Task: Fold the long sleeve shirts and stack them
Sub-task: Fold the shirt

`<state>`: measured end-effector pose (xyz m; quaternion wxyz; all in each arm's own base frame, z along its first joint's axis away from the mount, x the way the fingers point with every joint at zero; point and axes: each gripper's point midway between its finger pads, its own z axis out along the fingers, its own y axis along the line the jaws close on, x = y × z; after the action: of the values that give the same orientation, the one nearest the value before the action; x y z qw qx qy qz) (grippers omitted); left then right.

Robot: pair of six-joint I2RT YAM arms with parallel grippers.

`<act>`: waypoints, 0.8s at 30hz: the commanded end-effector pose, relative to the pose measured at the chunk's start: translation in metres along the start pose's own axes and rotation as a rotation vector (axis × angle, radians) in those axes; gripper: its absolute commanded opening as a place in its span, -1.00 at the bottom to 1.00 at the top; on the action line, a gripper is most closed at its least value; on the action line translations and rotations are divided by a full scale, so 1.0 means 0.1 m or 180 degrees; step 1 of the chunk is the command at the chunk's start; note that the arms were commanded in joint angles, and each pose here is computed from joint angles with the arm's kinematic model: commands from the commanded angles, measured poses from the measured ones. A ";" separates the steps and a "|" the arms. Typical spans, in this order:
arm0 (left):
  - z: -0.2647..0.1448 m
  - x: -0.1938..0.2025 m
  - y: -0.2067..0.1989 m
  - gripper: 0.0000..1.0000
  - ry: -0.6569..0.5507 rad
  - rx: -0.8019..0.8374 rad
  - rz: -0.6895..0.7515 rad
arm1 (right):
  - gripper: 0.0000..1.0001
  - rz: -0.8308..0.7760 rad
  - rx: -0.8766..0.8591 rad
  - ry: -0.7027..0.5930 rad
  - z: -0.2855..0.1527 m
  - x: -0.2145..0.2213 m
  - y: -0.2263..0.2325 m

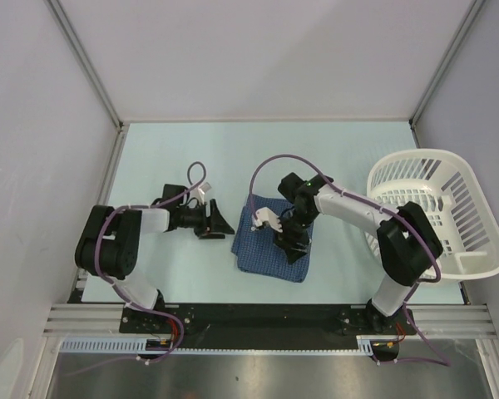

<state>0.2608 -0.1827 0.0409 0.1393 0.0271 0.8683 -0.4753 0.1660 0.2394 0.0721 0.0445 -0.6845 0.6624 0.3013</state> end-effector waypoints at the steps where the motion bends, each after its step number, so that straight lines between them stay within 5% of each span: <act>1: 0.24 0.03 -0.04 0.37 -0.0046 0.0011 -0.0070 | 0.09 0.0162 -0.0006 -0.0269 -0.21 -0.25 0.08; 24: 0.78 0.19 0.24 0.22 0.0166 0.0005 -0.0472 | 0.22 0.0418 0.0238 -0.0586 -0.42 -0.44 -0.23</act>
<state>0.2628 -0.2428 0.0279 0.0790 0.0109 0.8267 -0.5569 0.1943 0.2501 0.1030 0.0822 -0.6092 0.7168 0.3291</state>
